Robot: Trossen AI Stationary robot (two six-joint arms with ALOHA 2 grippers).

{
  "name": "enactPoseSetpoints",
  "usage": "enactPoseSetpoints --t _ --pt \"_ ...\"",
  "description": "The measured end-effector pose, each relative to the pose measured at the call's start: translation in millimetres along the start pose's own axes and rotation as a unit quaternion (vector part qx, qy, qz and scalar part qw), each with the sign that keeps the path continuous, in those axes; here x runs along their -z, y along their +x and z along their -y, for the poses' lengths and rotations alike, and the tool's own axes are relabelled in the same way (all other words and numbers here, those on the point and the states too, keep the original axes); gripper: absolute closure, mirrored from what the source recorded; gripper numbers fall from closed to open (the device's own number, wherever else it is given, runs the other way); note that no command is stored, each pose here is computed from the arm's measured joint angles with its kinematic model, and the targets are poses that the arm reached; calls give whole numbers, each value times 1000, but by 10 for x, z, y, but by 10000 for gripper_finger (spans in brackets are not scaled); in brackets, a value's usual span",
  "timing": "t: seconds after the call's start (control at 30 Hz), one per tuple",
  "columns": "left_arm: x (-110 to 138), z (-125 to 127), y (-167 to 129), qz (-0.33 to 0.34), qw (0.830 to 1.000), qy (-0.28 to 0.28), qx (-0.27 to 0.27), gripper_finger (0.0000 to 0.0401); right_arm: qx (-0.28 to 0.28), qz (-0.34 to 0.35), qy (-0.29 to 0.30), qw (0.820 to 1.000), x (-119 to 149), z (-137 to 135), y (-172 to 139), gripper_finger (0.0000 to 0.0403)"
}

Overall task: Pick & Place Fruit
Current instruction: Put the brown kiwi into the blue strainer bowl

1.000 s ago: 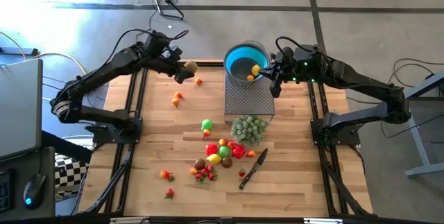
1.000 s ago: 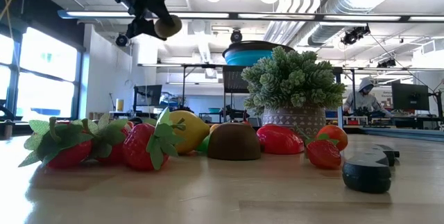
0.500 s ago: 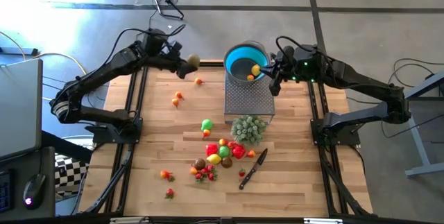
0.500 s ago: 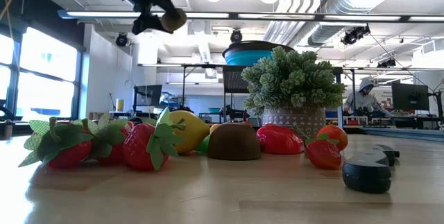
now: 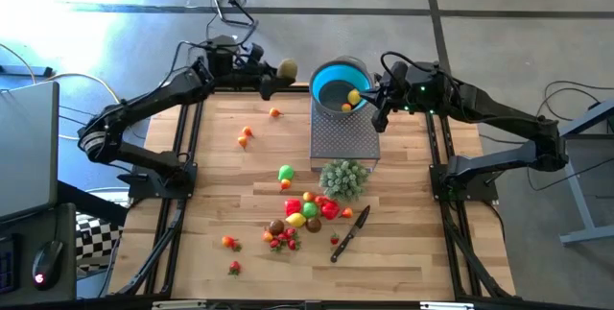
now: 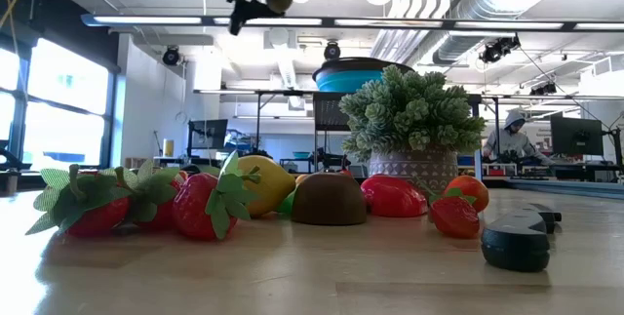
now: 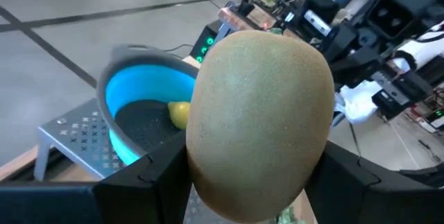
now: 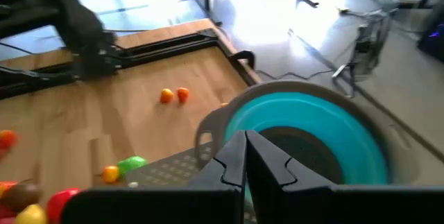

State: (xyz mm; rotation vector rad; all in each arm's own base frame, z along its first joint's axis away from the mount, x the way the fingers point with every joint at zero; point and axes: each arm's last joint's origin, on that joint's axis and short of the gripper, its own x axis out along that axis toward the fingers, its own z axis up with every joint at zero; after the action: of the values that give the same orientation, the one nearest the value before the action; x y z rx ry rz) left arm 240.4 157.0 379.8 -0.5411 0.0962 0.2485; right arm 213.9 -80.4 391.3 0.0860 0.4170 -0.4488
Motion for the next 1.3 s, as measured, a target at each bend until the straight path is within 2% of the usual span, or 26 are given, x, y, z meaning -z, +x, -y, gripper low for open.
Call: enactPoseSetpoints --t 0.27,0.43,0.6,0.77,0.93,1.1,1.3 --pt "93 -98 296 -1 1000 -20 3 182 29 0 -32 999 -1 17 -1 401" --pt "45 -138 421 -7 1000 -30 -2 182 33 0 -30 999 -2 49 1 401" --pt "-125 -97 528 -17 1000 2 -5 182 42 -1 -26 999 -2 90 4 401" --pt "-163 -160 684 -60 997 3 -47 182 45 -1 -26 999 -3 98 4 401" --pt "-219 -136 835 -76 996 7 -53 182 45 -1 -27 999 -1 98 4 401" --pt "-307 -50 955 -73 996 42 -43 182 50 -2 -37 998 -1 101 4 401" --pt "-249 -55 1141 -86 992 61 -62 182 77 -13 -39 996 19 118 1 401"
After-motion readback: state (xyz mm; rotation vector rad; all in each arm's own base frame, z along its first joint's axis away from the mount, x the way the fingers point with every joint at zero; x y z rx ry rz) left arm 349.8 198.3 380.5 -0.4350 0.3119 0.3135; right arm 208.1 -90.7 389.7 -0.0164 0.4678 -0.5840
